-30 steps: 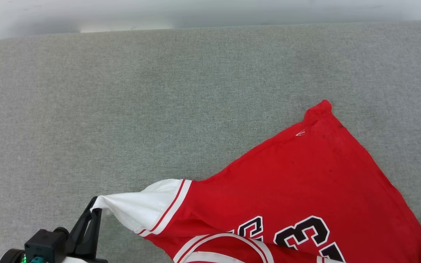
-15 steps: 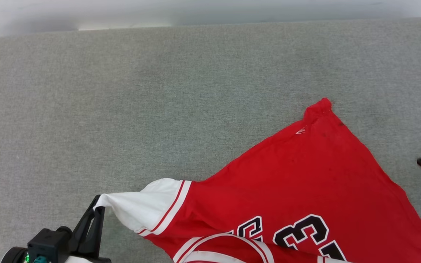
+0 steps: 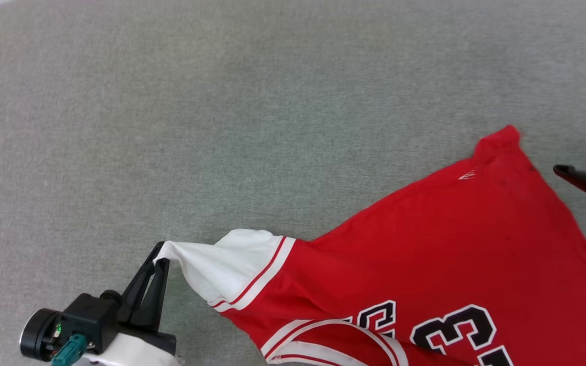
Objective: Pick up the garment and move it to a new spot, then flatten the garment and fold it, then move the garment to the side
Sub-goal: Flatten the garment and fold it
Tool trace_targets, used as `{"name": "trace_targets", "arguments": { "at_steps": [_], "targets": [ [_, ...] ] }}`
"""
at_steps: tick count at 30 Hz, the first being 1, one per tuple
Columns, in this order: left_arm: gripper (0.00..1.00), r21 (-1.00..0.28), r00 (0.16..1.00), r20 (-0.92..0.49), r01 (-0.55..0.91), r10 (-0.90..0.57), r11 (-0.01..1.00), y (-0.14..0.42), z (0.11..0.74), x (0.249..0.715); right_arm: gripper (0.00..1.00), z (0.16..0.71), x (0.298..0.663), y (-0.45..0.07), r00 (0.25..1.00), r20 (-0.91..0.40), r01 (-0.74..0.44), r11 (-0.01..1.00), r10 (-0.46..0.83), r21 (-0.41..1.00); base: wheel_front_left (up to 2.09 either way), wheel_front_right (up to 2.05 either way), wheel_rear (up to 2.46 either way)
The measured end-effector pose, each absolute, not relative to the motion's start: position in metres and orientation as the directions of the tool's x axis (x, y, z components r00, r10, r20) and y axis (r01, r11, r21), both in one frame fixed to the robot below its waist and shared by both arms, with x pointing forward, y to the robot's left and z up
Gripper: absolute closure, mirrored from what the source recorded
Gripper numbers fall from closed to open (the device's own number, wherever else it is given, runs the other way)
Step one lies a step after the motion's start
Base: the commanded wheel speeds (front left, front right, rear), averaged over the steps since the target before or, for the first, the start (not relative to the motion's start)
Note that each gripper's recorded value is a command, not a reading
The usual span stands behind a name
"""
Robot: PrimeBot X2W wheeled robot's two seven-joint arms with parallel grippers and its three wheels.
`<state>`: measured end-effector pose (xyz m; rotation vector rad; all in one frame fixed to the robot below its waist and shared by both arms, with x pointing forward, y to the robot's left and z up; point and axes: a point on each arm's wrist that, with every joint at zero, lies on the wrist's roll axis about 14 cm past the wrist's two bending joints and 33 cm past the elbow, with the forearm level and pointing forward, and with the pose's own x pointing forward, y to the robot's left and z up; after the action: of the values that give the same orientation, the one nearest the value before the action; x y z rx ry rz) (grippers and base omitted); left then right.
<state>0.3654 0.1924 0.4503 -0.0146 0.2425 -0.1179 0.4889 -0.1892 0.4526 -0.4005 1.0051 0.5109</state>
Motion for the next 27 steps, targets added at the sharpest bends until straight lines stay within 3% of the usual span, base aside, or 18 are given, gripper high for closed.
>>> {"name": "trace_targets", "arguments": {
  "at_steps": [9,15,16,17,21,27],
  "targets": [
    [1.0,-0.03,0.957,-0.276,0.083,-0.088,0.996,0.199,0.434,0.371,0.0,0.402,0.53,-0.15,0.347,-0.913,-0.612,0.79,0.213,-0.048,0.0,0.0,0.0],
    [1.0,-0.025,0.951,-0.302,0.064,-0.069,0.998,0.204,0.425,0.369,0.0,0.365,0.524,-0.137,0.261,-0.944,-0.653,0.757,0.203,-0.018,0.0,0.0,0.0],
    [1.0,-0.022,0.952,-0.301,0.059,-0.063,0.998,0.205,0.425,0.368,0.75,0.364,0.523,-0.139,0.269,-0.938,-0.646,0.764,0.217,-0.008,0.0,0.0,0.0],
    [1.0,-0.023,0.952,-0.3,0.057,-0.061,0.998,0.206,0.425,0.368,1.0,0.365,0.522,-0.139,0.276,-0.935,-0.642,0.767,0.225,-0.005,0.0,0.0,0.0],
    [1.0,-0.023,0.957,-0.282,0.058,-0.062,0.998,0.206,0.43,0.367,1.0,0.378,0.523,-0.135,0.336,-0.902,-0.634,0.774,0.273,-0.002,0.0,0.0,0.0],
    [1.0,0.0,0.974,-0.213,0.083,-0.081,0.997,0.205,0.452,0.37,1.0,0.427,0.529,-0.131,0.506,-0.787,-0.632,0.773,0.352,-0.06,0.0,0.0,0.0]
  ]
}}
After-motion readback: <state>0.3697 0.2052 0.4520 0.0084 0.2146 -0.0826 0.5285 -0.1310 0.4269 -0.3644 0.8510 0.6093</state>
